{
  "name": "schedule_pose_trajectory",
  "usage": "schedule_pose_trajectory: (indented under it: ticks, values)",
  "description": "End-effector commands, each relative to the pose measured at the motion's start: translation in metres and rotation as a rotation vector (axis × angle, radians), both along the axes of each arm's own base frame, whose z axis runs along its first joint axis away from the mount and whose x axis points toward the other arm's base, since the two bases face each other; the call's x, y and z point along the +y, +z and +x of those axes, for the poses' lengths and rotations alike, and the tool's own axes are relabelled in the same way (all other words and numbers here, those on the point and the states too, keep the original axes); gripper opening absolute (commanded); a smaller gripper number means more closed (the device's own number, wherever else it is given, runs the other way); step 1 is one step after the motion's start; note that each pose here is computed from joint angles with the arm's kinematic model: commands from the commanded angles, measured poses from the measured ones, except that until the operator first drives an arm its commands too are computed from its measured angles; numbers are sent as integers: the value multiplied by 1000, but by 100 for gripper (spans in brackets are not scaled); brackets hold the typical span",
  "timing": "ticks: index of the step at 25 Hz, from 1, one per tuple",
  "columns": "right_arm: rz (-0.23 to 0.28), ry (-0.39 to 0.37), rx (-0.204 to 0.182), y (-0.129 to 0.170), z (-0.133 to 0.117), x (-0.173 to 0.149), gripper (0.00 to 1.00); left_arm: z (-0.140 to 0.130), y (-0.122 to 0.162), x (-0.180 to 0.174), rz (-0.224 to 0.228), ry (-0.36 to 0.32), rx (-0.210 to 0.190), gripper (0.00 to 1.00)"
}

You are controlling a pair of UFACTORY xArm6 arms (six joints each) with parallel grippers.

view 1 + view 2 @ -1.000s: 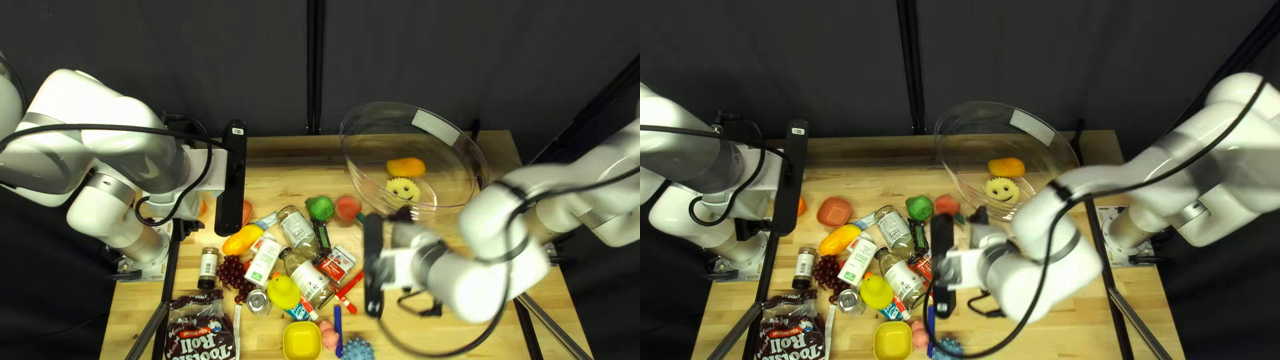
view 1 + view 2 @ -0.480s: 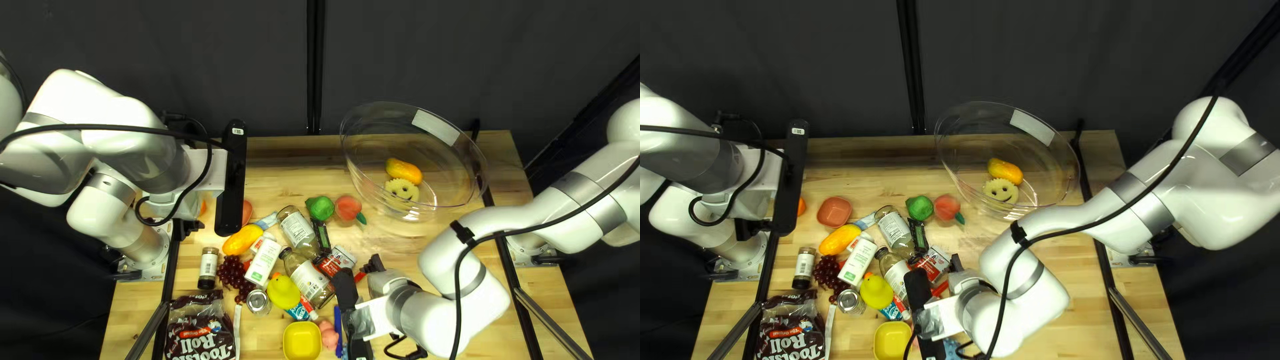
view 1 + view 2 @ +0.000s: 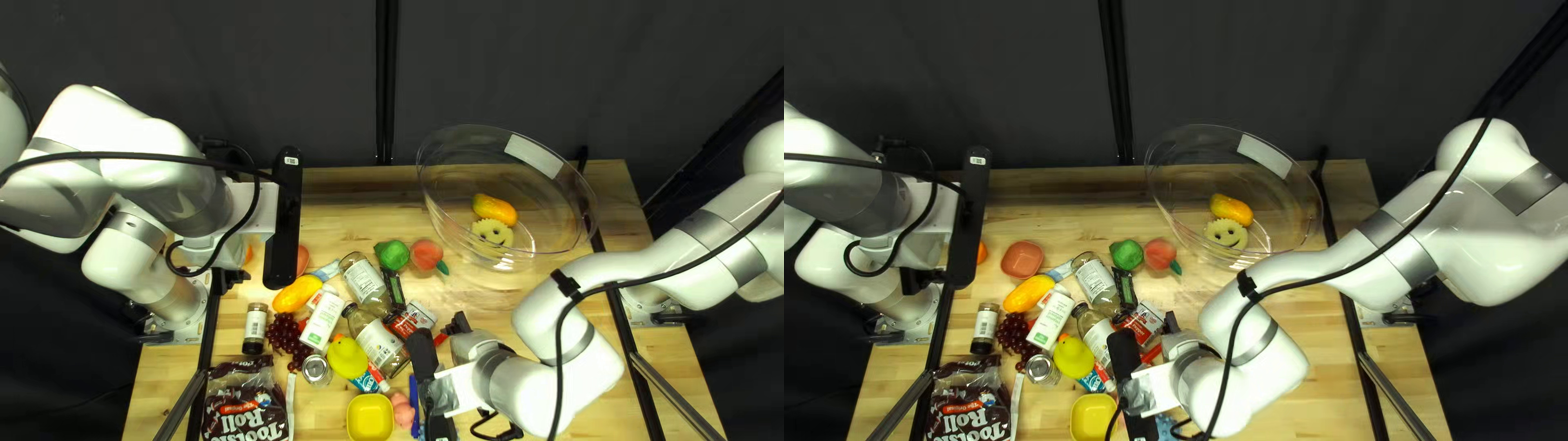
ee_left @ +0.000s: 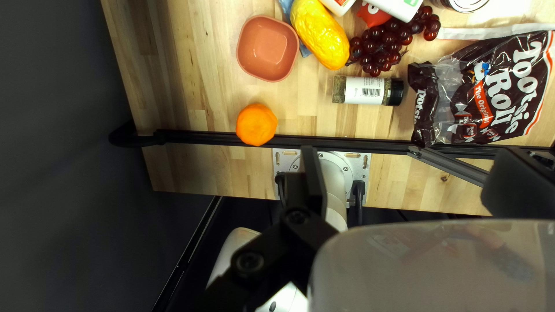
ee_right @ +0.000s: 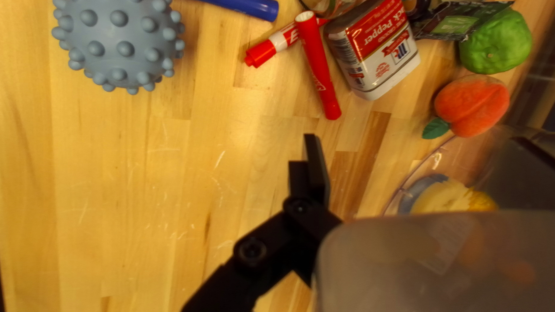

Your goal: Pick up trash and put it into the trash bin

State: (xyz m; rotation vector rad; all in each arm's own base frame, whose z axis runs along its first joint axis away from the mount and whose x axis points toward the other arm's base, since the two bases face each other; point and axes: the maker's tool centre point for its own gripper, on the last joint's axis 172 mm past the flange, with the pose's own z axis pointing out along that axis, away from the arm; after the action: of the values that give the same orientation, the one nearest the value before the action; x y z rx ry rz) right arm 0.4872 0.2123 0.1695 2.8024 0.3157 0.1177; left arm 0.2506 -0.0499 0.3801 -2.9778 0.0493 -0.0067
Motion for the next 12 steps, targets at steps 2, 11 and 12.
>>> schedule_pose_trajectory:
  ticks: [2,11,12]
  values:
    - [69,-57,-49,-9,-5,46,100,0,0,0,0,0,0,100]
    - [86,-240,-121,-69,16,76,100,0,0,0,0,0,0,100]
    - [87,-245,-120,-73,18,77,100,0,0,0,0,0,0,100]
